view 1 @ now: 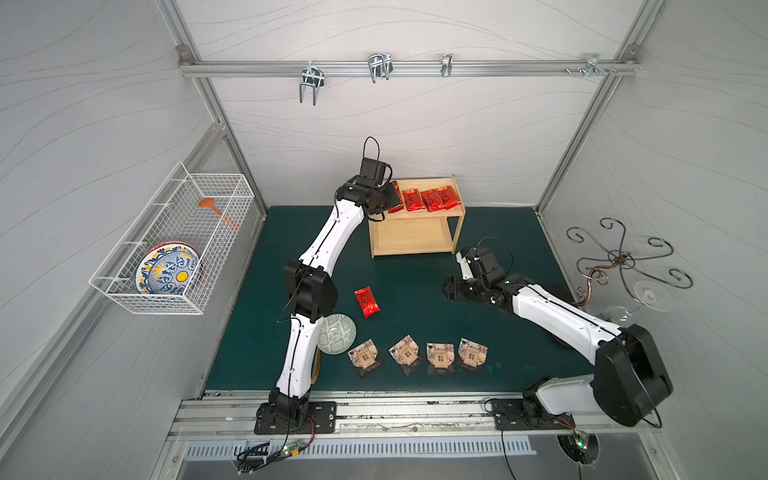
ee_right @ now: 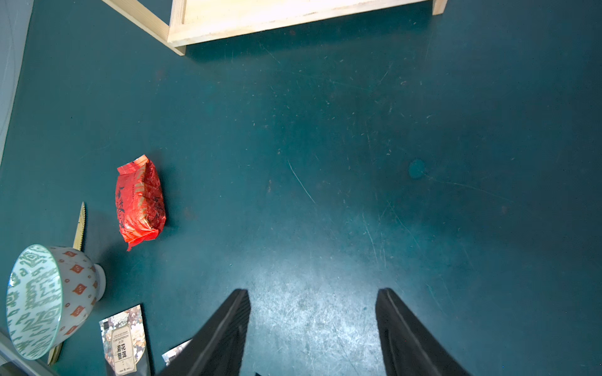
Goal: Place the tea bags on the shelf by color
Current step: Place the tea bag on the shelf.
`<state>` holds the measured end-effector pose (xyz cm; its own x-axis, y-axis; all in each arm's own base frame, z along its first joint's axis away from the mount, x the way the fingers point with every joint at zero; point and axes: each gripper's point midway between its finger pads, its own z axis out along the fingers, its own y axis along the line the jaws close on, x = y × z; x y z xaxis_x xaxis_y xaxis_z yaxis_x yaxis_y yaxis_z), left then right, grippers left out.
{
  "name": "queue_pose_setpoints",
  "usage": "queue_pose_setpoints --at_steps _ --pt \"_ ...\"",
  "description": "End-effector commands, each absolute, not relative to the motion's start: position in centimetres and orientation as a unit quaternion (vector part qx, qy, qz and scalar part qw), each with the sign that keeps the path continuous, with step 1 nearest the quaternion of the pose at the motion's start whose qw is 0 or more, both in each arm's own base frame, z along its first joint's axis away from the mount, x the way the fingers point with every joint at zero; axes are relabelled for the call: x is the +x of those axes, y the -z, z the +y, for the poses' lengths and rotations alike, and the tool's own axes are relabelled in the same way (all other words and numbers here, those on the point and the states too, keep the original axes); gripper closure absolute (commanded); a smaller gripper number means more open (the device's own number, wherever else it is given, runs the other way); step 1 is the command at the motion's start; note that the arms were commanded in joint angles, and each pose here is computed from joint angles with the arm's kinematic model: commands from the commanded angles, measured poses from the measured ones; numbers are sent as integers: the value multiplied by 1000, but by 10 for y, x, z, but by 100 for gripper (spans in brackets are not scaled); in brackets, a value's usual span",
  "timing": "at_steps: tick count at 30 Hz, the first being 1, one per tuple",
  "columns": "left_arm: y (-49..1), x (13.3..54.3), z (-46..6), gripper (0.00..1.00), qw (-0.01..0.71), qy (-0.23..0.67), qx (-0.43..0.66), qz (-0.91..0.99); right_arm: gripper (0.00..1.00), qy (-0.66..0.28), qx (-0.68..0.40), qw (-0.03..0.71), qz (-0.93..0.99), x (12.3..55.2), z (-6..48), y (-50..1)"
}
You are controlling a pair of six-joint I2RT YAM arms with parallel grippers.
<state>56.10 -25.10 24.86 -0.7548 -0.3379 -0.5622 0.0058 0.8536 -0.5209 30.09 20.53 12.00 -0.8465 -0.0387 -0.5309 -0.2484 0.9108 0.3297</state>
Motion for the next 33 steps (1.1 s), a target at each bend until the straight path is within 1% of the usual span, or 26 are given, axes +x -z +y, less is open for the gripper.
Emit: queue_pose_setpoints --at_steps 1,12,17,20,23,26,31,33 --pt "-247 566 -261 52 343 264 -88 897 33 -205 -69 269 938 301 205 -122" --pt "-247 564 -253 46 346 246 -99 900 33 -210 -70 267 938 302 208 -121" --pt "-249 563 -258 42 347 249 -93 899 33 -208 -71 269 938 302 207 -123" --pt "-252 561 -261 41 348 254 -90 898 33 -206 -71 271 938 302 206 -124" --pt "-265 558 -259 41 355 255 -91 895 33 -204 -70 274 937 304 206 -126" --pt "-290 549 -249 41 376 244 -96 889 33 -202 -70 278 937 305 205 -130" --pt "-329 527 -213 38 412 191 -119 883 33 -212 -72 283 933 304 207 -137" --pt "-328 513 -197 38 406 163 -135 889 33 -214 -72 285 932 303 207 -138"
